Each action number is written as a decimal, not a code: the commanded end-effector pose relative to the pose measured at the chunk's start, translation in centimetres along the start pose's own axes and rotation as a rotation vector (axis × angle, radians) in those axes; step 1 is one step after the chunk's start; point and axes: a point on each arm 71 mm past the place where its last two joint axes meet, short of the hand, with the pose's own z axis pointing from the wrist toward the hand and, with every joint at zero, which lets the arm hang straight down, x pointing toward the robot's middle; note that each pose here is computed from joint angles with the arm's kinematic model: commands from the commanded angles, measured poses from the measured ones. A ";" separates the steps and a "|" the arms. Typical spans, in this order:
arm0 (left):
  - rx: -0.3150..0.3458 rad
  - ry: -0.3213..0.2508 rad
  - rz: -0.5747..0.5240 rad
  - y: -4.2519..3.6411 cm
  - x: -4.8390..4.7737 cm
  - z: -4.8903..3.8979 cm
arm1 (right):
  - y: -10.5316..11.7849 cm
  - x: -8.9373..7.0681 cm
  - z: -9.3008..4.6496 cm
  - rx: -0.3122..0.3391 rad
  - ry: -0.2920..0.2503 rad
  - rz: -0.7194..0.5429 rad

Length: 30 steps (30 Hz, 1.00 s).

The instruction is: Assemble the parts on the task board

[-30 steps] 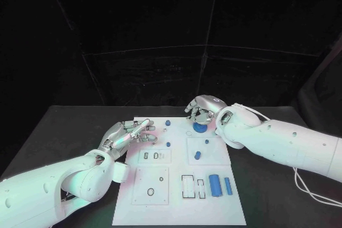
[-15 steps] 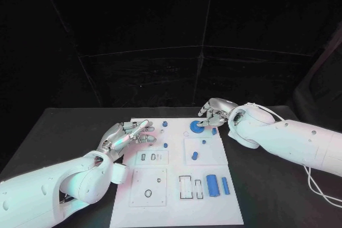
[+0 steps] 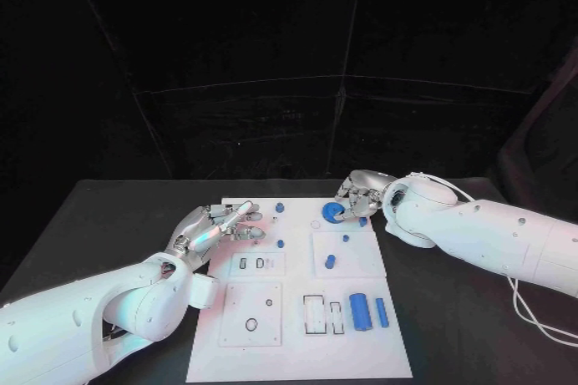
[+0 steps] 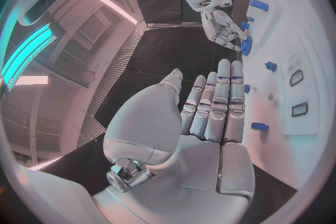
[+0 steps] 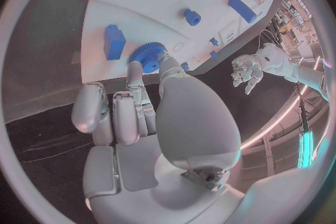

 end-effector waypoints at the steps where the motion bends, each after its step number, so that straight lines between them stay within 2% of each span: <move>1: 0.002 0.017 -0.010 -0.07 0.16 0.10 | 0.2 0.0 0.1 -0.005 0.016 -0.027; 15: 0.000 0.014 -0.008 -0.02 0.01 0.16 | 0.8 -0.1 0.1 -0.035 -0.018 -0.040; 30: -0.002 0.012 -0.007 0.05 -0.08 0.23 | 1.1 0.2 0.5 -0.033 0.002 -0.097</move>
